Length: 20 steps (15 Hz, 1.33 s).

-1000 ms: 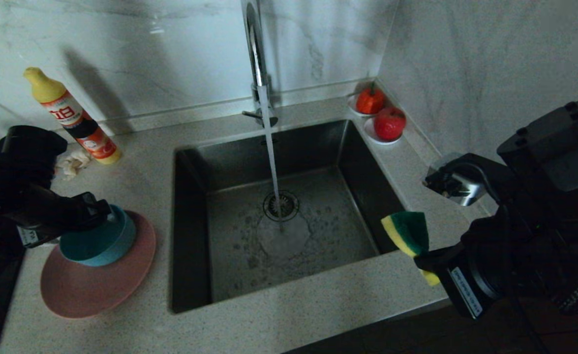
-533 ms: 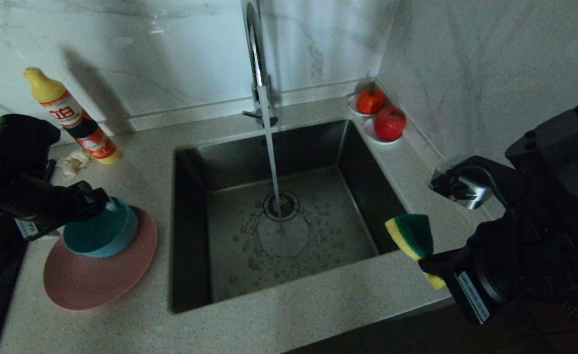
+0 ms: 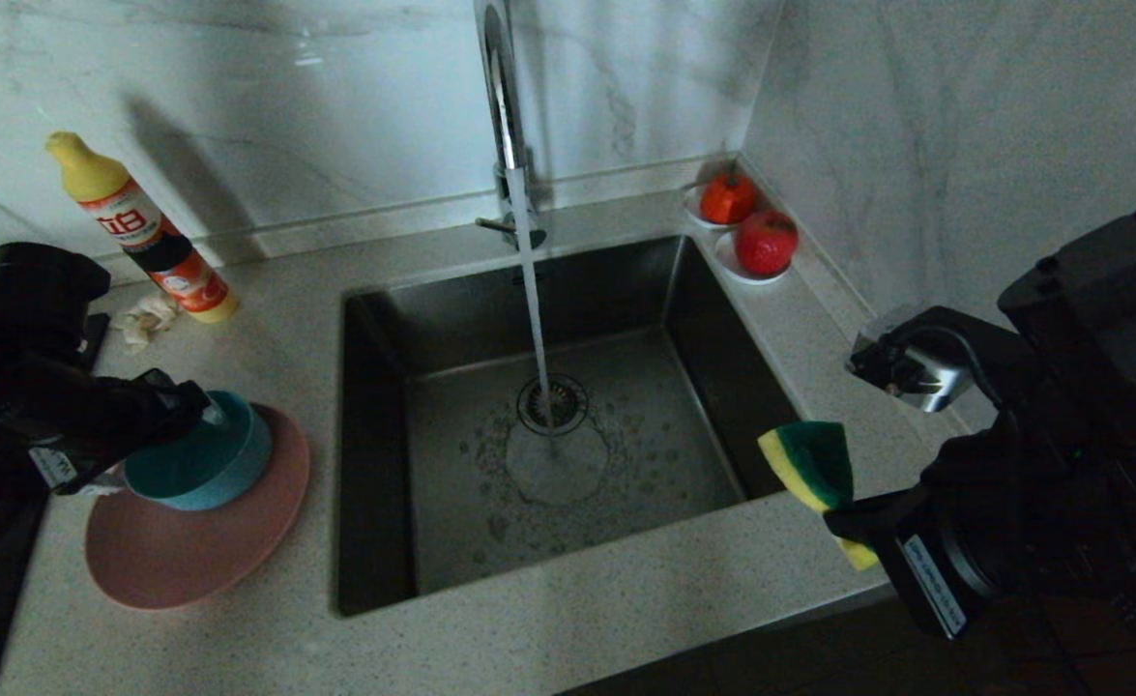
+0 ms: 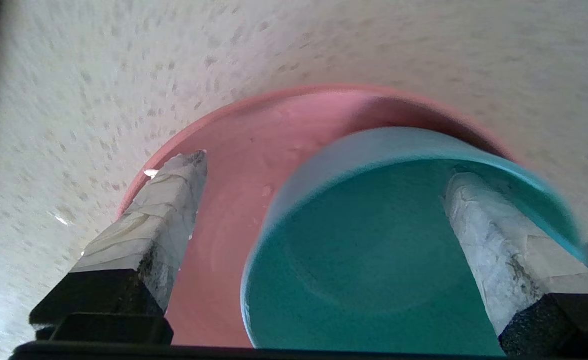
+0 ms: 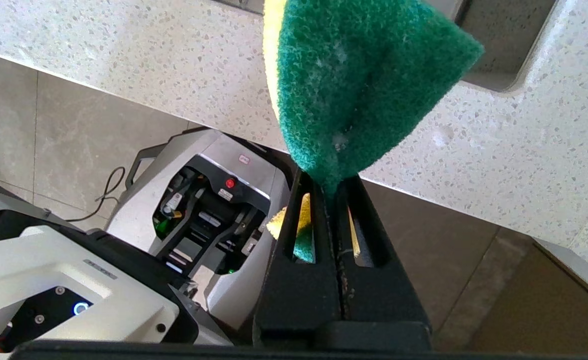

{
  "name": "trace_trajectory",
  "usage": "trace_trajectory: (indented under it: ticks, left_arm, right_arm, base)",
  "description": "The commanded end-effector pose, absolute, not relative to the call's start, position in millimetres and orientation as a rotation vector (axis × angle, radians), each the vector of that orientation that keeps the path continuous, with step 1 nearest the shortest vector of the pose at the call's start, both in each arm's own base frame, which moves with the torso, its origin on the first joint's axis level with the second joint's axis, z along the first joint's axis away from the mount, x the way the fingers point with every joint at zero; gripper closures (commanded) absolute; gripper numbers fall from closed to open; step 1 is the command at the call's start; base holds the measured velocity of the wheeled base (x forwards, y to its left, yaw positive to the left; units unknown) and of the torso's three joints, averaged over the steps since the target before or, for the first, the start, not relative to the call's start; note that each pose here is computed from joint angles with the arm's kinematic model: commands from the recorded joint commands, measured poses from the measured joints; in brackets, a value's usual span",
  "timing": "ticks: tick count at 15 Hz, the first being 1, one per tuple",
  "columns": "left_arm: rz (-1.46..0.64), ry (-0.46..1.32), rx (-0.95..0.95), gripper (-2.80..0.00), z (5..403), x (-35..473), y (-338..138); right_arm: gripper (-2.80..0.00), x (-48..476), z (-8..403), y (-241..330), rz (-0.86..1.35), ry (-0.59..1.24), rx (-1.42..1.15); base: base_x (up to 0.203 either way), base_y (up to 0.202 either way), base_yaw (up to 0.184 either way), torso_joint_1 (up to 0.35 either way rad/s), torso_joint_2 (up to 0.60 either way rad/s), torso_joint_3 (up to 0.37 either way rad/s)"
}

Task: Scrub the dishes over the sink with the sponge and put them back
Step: Pick up a bowl and the sponge

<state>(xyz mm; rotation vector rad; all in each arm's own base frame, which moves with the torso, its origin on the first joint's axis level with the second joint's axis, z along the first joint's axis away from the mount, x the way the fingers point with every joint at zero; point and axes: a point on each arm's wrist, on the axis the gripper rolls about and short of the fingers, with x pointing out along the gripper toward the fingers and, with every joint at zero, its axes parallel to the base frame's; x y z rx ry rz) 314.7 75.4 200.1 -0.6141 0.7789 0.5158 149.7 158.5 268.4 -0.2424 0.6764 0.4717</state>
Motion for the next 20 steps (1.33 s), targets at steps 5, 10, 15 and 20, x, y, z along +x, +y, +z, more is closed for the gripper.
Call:
trace_trajectory:
  ticks: [5,10,15,20]
  left_arm:
    - [0.531,0.798,-0.700,-2.80,211,315,83]
    - [0.528,0.825,-0.730,-2.80,214,315,83]
    - [0.527,0.864,-0.750,-2.80,202,320,84]
    - [0.535,0.887,-0.753,-2.80,192,326,87]
  right_arm:
    - [0.00,150,265,158,0.469,0.685,-0.248]
    - [0.00,148,267,156,0.470,0.679,-0.245]
    - [0.00,148,267,156,0.466,0.682,-0.246]
    - [0.00,149,266,157,0.466,0.684,-0.248]
  base:
    - [0.000,0.000,0.000,0.000,0.00,0.000]
    - [0.000,0.000,0.000,0.000,0.00,0.000]
    - [0.000,0.000,0.000,0.000,0.00,0.000]
    - [0.000,0.000,0.000,0.000,0.00,0.000]
